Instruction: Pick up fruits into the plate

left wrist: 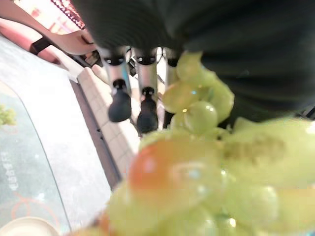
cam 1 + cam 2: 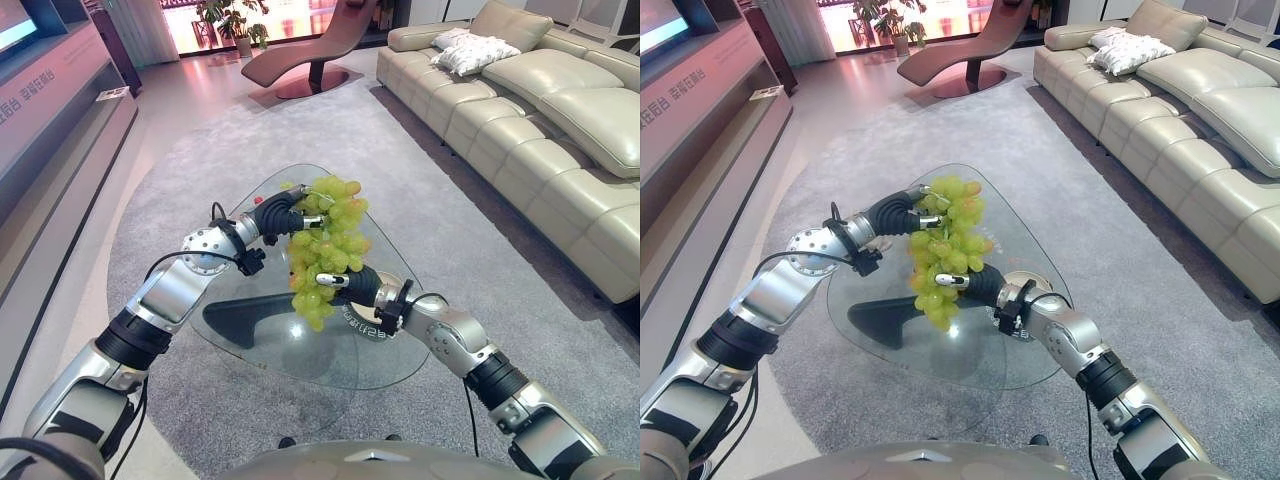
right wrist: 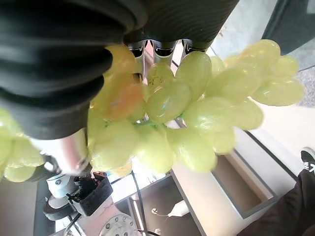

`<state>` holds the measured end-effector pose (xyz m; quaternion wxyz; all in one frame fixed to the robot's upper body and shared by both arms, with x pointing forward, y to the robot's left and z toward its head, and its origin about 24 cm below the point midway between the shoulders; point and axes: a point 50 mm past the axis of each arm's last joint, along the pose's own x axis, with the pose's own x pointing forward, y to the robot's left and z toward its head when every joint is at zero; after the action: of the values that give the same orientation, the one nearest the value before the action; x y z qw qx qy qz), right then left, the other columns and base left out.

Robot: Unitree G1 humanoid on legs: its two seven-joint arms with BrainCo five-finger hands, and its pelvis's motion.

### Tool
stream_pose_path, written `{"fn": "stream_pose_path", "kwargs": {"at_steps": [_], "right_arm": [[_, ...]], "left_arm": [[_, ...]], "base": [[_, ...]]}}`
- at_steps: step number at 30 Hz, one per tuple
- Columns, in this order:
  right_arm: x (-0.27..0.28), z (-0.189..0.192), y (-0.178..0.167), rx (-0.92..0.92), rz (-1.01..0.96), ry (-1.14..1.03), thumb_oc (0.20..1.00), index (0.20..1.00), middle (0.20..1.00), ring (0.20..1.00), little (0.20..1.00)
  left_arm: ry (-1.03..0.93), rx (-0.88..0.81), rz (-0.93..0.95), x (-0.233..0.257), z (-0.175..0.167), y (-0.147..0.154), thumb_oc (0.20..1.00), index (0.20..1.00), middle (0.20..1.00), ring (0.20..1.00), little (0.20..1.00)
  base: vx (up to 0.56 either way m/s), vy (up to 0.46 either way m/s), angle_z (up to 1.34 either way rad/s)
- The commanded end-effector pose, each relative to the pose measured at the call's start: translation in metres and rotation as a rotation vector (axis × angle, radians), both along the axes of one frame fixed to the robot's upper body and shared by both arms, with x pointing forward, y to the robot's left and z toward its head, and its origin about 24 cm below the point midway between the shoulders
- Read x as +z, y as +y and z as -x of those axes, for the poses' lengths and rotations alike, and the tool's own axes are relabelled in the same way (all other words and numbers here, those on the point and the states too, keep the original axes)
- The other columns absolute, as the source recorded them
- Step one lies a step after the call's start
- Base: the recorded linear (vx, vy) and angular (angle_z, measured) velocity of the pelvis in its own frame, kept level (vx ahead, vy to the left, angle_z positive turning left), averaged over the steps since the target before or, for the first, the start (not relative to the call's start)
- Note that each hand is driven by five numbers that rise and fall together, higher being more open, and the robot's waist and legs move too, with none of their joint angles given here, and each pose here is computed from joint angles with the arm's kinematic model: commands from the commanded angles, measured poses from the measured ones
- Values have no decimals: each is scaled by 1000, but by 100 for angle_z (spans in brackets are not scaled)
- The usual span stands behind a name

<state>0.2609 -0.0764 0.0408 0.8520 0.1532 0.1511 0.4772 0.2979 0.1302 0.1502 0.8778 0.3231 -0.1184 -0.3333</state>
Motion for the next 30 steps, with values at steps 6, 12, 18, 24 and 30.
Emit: {"fn": "stream_pose_path", "kwargs": {"at_steps": [6,12,18,24,30], "right_arm": [[27,3,24,47,-180,-72,200,200,200,200,200],[24,3,18,24,-168,-67,200,200,200,200,200],[16,1,2,-32,-92,-85,200,200,200,200,200],[10,-2,-37,-129,51,-135,200,200,200,200,200],[4,1,-93,-245,219,-167,200,200,200,200,200]], "left_arm": [[-110,-6,62,33,-10,-4,200,200,200,200,200],[-87,22,89,30,-11,1,200,200,200,200,200],[-28,84,157,17,-11,13,1000,1000,1000,1000,1000],[24,204,210,-5,-3,39,1000,1000,1000,1000,1000],[136,406,205,-48,14,84,1000,1000,1000,1000,1000]], "base": [[0,0,0],[0,0,0],[0,0,0],[0,0,0],[12,-11,2]]}}
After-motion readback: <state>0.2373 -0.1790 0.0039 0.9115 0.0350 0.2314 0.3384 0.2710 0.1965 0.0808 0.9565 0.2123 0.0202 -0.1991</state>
